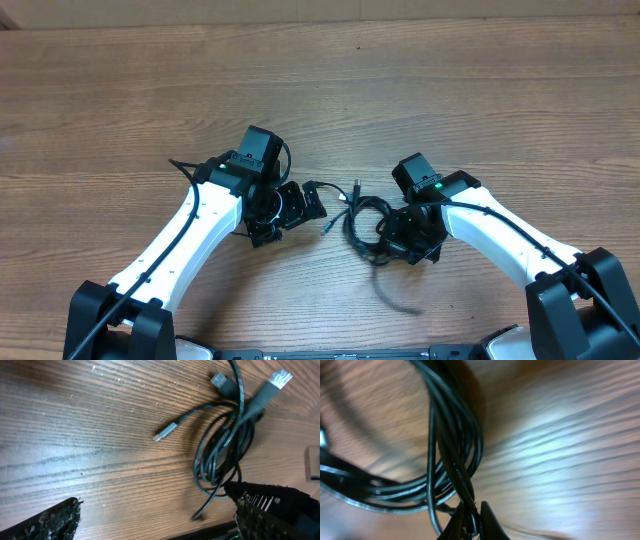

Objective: Untangle cables

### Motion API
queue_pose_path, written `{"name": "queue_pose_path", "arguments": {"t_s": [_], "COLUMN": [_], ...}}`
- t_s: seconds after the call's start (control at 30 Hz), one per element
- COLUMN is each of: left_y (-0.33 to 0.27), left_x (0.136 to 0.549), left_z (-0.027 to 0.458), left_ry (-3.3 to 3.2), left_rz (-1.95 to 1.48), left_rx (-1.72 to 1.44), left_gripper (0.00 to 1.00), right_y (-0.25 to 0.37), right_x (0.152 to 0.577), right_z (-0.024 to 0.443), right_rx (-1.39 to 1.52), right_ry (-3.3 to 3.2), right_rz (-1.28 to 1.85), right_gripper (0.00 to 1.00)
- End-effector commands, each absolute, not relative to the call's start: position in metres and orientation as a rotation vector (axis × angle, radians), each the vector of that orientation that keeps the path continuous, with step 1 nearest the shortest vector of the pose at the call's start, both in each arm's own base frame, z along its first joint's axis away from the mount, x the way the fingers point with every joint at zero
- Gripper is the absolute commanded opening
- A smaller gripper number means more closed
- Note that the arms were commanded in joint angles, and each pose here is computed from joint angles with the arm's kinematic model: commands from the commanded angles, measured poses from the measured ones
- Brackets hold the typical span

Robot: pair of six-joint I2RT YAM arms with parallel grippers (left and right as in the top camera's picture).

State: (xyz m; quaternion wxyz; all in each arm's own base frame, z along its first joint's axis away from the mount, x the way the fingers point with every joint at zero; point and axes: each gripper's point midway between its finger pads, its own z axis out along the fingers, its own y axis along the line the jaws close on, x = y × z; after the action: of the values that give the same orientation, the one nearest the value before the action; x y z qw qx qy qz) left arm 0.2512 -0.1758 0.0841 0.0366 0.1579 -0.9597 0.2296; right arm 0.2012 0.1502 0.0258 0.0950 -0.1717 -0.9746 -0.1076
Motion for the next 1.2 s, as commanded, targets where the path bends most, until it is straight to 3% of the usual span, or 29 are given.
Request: {"name": "queue_pose_path", "arguments": {"t_s": [0.0, 0.3, 0.4, 0.57, 0.8, 0.93, 1.07, 1.1, 1.17], "left_y": [-0.181, -0.195, -0.192, -0.219, -0.263, -0.294, -0.295, -0.294, -0.293], "left_x": [0.249, 0.24, 0.245, 0.268, 0.271, 0.268, 0.266, 0.264, 0.259], "left_z": [0.088, 0.08, 0.077, 0.072, 0.033, 0.026, 0.009, 0.002, -0.014], "left_ry": [-2.963, -3.119, -3.15, -3.153, -3.031, -2.967, -2.979, -2.976, -2.958], "left_rz": [0.691, 0.511, 0.439, 0.584, 0.733, 0.919, 0.864, 0.84, 0.794], "left_rx": [0.527, 0.35, 0.501, 0.602, 0.485, 0.243, 0.22, 0.223, 0.228], "left_gripper": [0.99, 1.0, 1.0, 0.98, 0.94, 0.92, 0.91, 0.9, 0.63], "right_y": [0.125, 0.122, 0.122, 0.122, 0.123, 0.123, 0.123, 0.123, 0.123], "right_x": [0.22, 0.215, 0.215, 0.215, 0.215, 0.215, 0.215, 0.215, 0.214], "right_z": [0.022, 0.017, 0.017, 0.017, 0.017, 0.017, 0.017, 0.017, 0.017], "right_rx": [-0.559, -0.676, -0.707, -0.706, -0.712, -0.712, -0.712, -0.712, -0.711], "right_ry": [-3.014, -2.98, -2.971, -2.97, -2.965, -2.965, -2.965, -2.964, -2.962], "right_rz": [-0.125, -0.098, -0.097, -0.099, -0.106, -0.106, -0.106, -0.106, -0.111], "right_gripper": [0.04, 0.04, 0.04, 0.04, 0.05, 0.06, 0.07, 0.07, 0.07]}}
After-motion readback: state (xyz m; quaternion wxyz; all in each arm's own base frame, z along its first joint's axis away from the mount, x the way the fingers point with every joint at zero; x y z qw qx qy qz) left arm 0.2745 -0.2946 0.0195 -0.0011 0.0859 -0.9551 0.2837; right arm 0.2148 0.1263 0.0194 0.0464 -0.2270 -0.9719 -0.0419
